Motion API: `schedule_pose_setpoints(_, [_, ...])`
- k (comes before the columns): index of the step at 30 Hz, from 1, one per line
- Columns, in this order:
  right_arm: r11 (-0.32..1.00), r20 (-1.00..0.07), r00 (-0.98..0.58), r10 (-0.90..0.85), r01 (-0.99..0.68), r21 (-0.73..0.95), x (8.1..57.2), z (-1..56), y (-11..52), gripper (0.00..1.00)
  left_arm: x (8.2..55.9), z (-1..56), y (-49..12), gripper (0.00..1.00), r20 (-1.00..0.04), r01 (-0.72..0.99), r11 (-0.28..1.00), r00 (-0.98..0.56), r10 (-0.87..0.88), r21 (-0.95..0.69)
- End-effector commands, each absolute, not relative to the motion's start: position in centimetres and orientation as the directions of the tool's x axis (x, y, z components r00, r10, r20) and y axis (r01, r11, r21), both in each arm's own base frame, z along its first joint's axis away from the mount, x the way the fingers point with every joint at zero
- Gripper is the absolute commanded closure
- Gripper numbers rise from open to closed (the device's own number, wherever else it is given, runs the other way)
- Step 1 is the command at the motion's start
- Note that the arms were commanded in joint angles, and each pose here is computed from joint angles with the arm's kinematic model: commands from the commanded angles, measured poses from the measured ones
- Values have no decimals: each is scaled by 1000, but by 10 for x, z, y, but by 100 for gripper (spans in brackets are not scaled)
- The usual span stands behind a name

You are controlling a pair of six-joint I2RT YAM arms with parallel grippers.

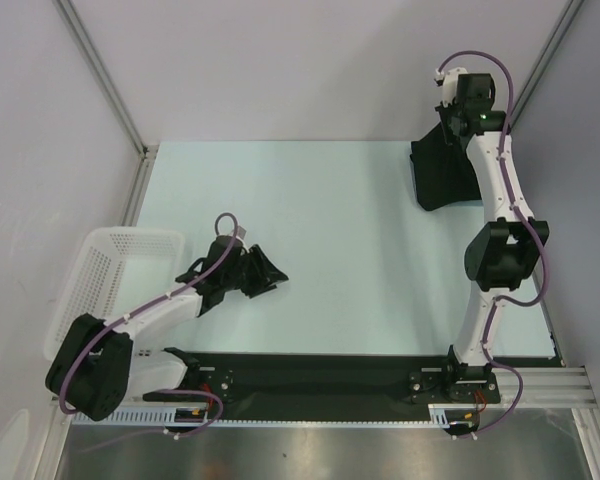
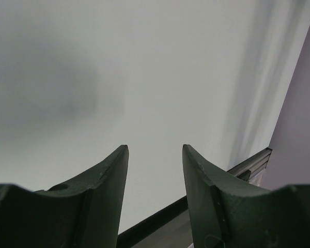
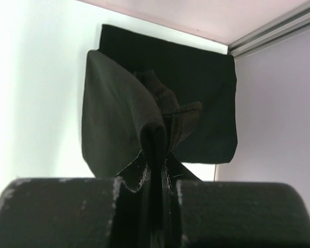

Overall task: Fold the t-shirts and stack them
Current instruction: Neatly place the folded tshirt to the corner

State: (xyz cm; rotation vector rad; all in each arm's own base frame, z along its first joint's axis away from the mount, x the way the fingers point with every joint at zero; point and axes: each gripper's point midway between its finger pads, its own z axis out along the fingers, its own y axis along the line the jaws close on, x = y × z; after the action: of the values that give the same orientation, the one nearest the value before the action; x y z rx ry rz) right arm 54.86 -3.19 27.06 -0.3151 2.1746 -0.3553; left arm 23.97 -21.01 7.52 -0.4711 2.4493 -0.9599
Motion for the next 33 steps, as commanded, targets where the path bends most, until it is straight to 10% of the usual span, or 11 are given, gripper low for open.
schedule_pose_setpoints(1, [920, -799, -483, -359, -36, -391, 570, 304, -39, 100, 253, 92, -217, 48, -335, -81, 687, -828, -450, -722])
schedule_pose_setpoints(33, [925, -860, -474, -187, 211, -317, 636, 250, -150, 100, 253, 63, -220, 49, -272, -115, 741, -884, -380, -662])
